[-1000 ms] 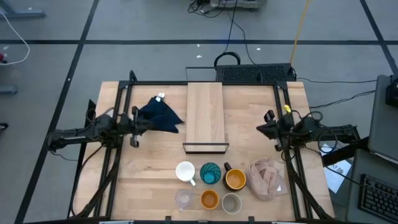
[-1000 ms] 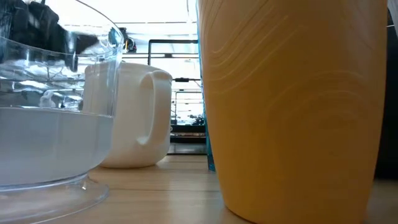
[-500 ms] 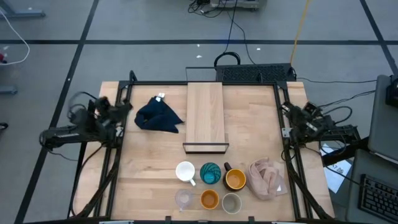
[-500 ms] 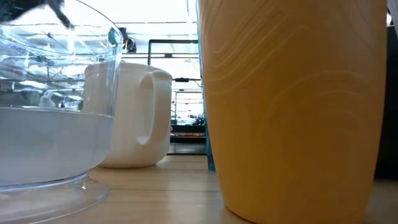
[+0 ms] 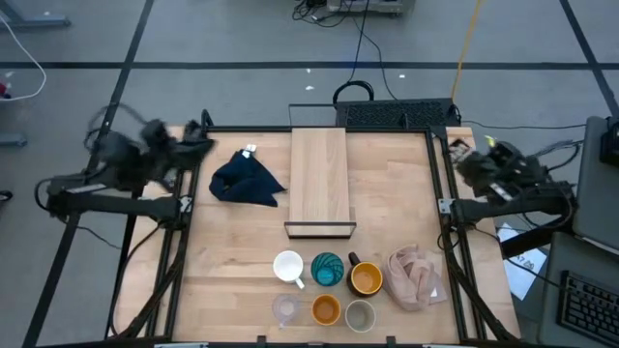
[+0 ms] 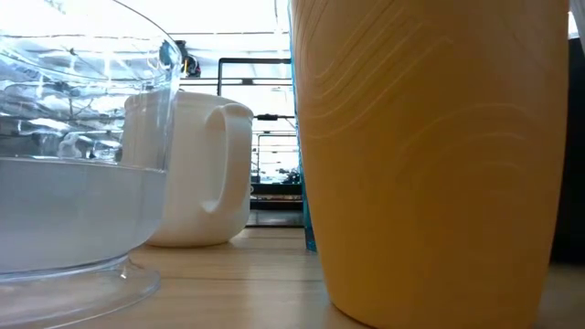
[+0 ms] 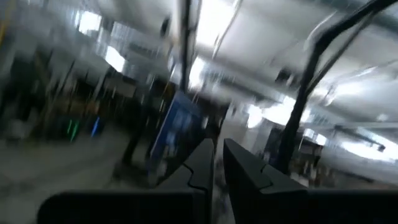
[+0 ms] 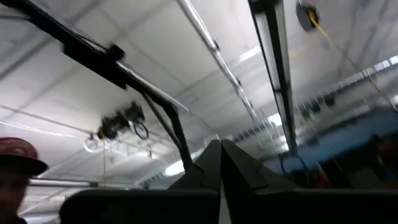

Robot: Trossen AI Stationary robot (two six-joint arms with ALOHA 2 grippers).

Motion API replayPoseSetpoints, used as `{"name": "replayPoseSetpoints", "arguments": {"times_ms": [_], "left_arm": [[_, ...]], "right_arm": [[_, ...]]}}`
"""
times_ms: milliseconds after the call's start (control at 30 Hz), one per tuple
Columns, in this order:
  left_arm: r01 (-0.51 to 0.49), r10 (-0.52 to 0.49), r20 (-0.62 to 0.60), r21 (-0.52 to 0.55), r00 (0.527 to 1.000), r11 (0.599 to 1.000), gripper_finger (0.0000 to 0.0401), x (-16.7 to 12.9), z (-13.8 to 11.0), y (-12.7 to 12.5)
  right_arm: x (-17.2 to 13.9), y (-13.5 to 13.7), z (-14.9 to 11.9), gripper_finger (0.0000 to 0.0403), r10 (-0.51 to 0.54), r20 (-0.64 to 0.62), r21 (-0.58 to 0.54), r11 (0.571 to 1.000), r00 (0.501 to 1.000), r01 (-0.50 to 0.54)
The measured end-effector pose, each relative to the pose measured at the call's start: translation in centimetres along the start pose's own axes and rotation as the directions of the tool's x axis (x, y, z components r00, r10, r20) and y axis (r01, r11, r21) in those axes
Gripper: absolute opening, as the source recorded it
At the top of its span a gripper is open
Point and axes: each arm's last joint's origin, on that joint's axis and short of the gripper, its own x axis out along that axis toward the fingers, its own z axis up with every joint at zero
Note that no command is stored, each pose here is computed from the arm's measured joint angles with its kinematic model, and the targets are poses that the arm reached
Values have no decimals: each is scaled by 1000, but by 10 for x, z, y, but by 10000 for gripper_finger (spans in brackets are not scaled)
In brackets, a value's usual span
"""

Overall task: Stack small to large cups/mugs on shelf
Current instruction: Put the blue cup on the shelf

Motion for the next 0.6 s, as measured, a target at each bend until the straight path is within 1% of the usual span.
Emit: {"name": "replayPoseSetpoints", "arguments": {"times_ms": [33, 167, 233, 333, 400, 433, 467, 533, 600], "left_arm": [[-15, 14, -32, -40, 999, 999, 37, 10, 0, 0], [36, -50, -115, -121, 992, 992, 37, 42, 4, -3], [46, -84, -183, -200, 980, 979, 37, 53, 4, -4], [54, -152, -307, -305, 940, 951, 37, 66, 1, -6], [33, -193, -390, -382, 900, 923, 37, 71, 1, -7], [15, -200, -414, -409, 888, 912, 37, 73, 3, -8], [7, -197, -424, -409, 884, 912, 37, 75, 6, -10], [-1, -176, -440, -372, 881, 928, 37, 77, 13, -14], [-43, -106, -464, -299, 880, 953, 37, 77, 19, -18]], "right_arm": [[9, 1, 1, 0, 1, -9, 11, 1000, 1000, -1], [43, 3, 8, 0, 29, 7, 80, 996, 1000, -30], [55, 2, 5, 0, 18, -25, 108, 994, 1000, -15], [66, 1, -1, 0, 87, -115, 142, 987, 990, -71], [70, 0, -5, 0, 120, -174, 172, 981, 977, -90], [71, 0, -7, 0, 127, -199, 184, 979, 972, -90], [71, 0, -8, 0, 136, -229, 195, 977, 964, -91], [73, 0, -11, 0, 151, -302, 212, 973, 941, -88], [74, -1, -15, 0, 154, -389, 232, 970, 908, -65]]}}
